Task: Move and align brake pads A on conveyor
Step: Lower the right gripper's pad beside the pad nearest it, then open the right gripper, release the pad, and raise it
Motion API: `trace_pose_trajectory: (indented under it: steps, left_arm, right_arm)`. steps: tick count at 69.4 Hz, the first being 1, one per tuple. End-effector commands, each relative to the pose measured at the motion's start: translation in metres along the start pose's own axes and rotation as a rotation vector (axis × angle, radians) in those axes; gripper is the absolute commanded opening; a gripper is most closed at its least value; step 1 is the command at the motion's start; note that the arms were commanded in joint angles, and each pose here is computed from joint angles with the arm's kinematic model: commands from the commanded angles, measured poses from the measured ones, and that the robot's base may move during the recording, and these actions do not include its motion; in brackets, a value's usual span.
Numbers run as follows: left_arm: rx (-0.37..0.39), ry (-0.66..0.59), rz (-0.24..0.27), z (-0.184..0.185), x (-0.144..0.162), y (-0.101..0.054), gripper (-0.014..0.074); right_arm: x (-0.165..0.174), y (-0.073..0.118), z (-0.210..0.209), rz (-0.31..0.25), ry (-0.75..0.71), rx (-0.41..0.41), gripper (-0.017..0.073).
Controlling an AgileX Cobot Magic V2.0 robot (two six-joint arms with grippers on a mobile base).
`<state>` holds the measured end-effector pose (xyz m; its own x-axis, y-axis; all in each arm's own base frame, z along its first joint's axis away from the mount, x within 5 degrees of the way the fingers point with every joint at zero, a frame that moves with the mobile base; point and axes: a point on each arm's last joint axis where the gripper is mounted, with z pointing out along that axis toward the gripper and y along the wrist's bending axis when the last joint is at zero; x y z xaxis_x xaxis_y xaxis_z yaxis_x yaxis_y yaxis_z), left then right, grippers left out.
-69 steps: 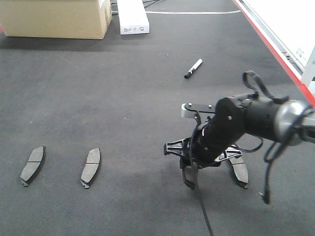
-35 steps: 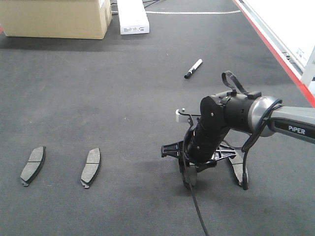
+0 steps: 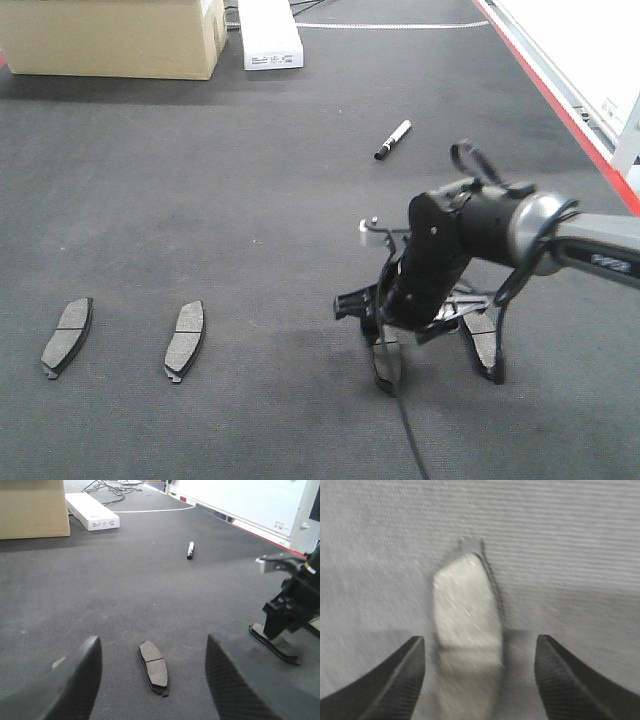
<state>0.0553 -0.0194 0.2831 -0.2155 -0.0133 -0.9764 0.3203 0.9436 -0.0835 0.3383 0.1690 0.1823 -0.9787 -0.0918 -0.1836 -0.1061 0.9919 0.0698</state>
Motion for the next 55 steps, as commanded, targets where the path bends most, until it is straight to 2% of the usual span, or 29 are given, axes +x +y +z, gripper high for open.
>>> trace_pose_trajectory:
  steps: [1,12,21,29,40,55]
  left_arm:
    - [0.013,-0.086,-0.004,-0.002,-0.013,-0.002,0.0451]
    - [0.013,-0.086,-0.004,-0.002,-0.013,-0.002,0.0451]
    - [0.013,-0.086,-0.004,-0.002,-0.013,-0.002,0.0451]
    - [0.013,-0.086,-0.004,-0.002,-0.013,-0.002,0.0451]
    - [0.013,-0.086,-0.004,-0.002,-0.013,-0.002,0.0451]
    - [0.013,-0.086,-0.004,-0.002,-0.013,-0.002,0.0451]
  right_arm:
    - [-0.007,-0.004,-0.052,-0.043,-0.157,0.002,0.047]
    - [0.001,-0.014,-0.108,-0.095,-0.313,0.043,0.047]
    - [0.014,-0.022,-0.159,-0.114,-0.453,0.037,0.047]
    - [0.031,-0.029,-0.195,-0.154,-0.56,0.024,0.047]
    - [0.07,-0.043,-0.21,-0.167,-0.697,-0.02,0.047]
    - [0.144,-0.067,-0.211,-0.189,-0.927,-0.094,0.047]
